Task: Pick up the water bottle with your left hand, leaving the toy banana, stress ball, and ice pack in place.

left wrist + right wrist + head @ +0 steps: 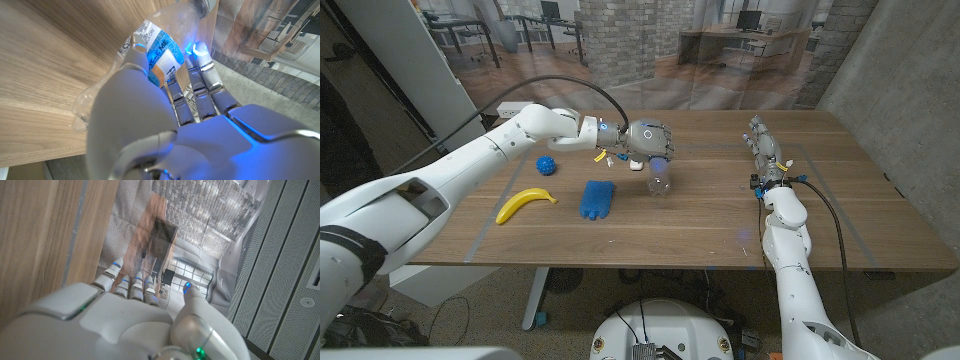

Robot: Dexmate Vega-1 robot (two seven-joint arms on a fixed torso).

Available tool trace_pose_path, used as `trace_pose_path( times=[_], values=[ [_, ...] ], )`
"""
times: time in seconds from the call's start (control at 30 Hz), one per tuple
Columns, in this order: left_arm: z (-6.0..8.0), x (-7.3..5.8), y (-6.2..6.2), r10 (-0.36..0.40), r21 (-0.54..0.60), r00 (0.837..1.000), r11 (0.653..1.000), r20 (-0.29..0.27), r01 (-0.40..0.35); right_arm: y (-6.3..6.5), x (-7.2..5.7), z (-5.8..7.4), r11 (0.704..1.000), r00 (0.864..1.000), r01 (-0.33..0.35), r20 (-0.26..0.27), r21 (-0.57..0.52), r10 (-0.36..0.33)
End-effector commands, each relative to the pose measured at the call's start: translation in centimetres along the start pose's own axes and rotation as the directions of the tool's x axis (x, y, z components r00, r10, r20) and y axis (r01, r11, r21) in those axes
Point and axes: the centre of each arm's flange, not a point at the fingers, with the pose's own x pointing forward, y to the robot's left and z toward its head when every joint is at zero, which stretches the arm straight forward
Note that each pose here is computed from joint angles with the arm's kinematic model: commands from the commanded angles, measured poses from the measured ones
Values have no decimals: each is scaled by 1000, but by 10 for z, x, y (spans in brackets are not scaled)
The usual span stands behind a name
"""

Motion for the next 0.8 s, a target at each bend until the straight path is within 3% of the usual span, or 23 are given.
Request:
trace_pose_path(
  times=[0.03,0.8],
  values=[
    [-6,-4,9,33,15,998,999,-54,-32,1,-4,3,1000,1000,-1,5,-5,1],
    [-12,-13,28,96,54,987,995,-131,-90,6,-13,10,1000,1000,-9,11,-18,10]
  ],
)
